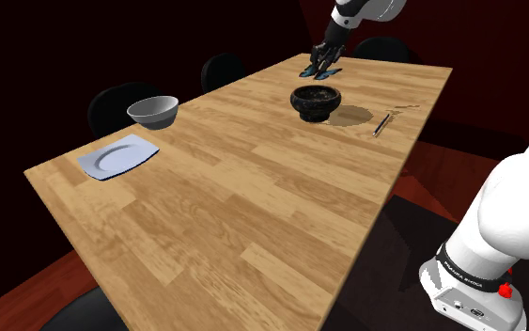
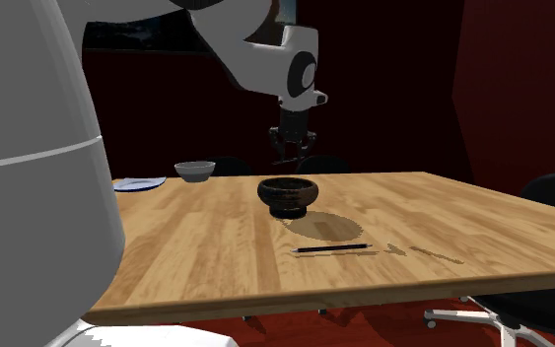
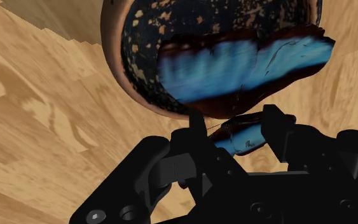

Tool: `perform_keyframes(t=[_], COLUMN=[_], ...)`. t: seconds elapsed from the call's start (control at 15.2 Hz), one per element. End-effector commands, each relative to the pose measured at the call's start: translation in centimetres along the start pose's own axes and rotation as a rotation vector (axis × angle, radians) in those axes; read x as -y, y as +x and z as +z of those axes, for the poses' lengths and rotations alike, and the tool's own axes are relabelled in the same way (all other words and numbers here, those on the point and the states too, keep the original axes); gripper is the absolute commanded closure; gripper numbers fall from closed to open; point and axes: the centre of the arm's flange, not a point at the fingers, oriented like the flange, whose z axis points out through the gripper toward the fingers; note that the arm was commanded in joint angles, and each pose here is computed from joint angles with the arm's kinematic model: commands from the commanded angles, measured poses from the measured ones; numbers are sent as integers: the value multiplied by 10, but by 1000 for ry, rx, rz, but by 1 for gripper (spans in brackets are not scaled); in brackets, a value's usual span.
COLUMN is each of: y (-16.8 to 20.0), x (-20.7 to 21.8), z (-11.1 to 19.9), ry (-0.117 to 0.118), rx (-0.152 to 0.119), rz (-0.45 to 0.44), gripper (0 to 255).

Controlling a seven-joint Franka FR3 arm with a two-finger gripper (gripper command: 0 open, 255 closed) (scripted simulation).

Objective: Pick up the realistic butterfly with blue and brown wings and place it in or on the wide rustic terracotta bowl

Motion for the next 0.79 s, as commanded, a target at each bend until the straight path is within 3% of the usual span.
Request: perform_keyframes(t=[0.0, 0.73], y=[-5, -25], x=[-1, -7], z=[9, 54], ry=[0, 0], rx=[0, 0], rz=[0, 0], gripper=[255, 255])
